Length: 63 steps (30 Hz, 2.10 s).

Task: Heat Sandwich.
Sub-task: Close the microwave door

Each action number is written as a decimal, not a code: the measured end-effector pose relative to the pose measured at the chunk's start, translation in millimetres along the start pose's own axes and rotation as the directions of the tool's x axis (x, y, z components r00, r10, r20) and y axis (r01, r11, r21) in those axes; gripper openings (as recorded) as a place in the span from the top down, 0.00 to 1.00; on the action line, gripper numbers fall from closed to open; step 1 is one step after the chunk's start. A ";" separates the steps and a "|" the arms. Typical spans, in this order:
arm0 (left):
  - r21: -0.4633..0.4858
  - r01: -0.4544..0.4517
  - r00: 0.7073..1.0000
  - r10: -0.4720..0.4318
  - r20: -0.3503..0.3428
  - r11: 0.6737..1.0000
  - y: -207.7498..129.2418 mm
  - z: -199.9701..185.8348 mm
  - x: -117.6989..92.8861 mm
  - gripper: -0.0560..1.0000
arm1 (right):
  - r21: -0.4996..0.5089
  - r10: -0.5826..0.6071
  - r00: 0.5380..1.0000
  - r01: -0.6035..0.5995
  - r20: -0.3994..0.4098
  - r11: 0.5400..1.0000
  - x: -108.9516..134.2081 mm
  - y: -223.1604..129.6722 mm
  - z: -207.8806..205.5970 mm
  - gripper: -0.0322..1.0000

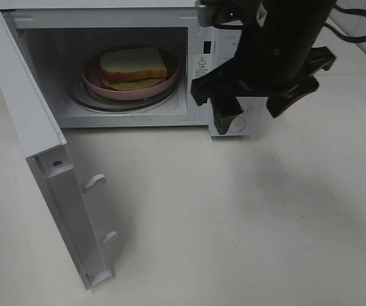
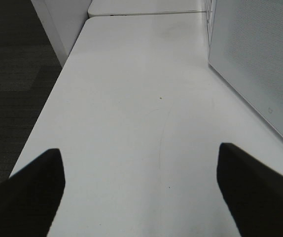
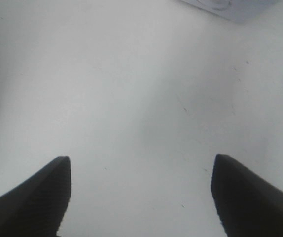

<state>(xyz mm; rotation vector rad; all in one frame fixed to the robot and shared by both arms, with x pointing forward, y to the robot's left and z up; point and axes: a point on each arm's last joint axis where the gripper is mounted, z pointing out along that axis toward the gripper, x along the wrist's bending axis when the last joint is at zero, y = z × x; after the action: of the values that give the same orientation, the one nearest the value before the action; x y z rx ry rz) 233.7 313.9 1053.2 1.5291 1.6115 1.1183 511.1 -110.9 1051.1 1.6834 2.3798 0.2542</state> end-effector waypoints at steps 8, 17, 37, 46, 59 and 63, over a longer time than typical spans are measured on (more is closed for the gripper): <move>0.000 0.000 1.000 0.000 0.000 1.000 0.0 0.0 0.0 0.21 | 0.046 0.128 0.991 -0.130 0.050 0.990 -44.8 -9.3 -23.3 0.23; 0.000 0.000 1.000 0.000 0.000 1.000 0.0 0.0 0.0 0.21 | 0.005 0.301 0.949 -0.303 0.095 0.953 -109.4 -32.1 -61.7 0.23; 0.000 0.000 1.000 0.000 0.000 1.000 0.0 0.0 0.0 0.21 | -0.101 0.486 0.864 -0.476 0.132 0.874 -142.6 -165.5 -83.0 0.23; 0.000 0.000 1.000 0.000 0.000 1.000 0.0 0.0 0.0 0.21 | -0.196 0.492 0.861 -0.465 0.124 0.863 -133.1 -220.2 -72.2 0.23; 0.000 0.000 1.000 0.000 0.000 1.000 0.0 0.0 0.0 0.21 | -0.397 0.434 0.897 -0.370 0.081 0.840 -111.7 -274.7 -58.5 0.23; 0.000 0.000 1.000 0.000 0.000 1.000 0.0 0.0 0.0 0.21 | -0.481 0.432 0.899 -0.349 0.071 0.805 -107.4 -286.7 -64.9 0.23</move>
<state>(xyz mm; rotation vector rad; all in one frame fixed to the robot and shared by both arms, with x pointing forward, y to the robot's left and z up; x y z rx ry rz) 233.7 313.9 1053.2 1.5291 1.6115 1.1183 268.1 -308.1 1046.3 1.8413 1.6458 0.6481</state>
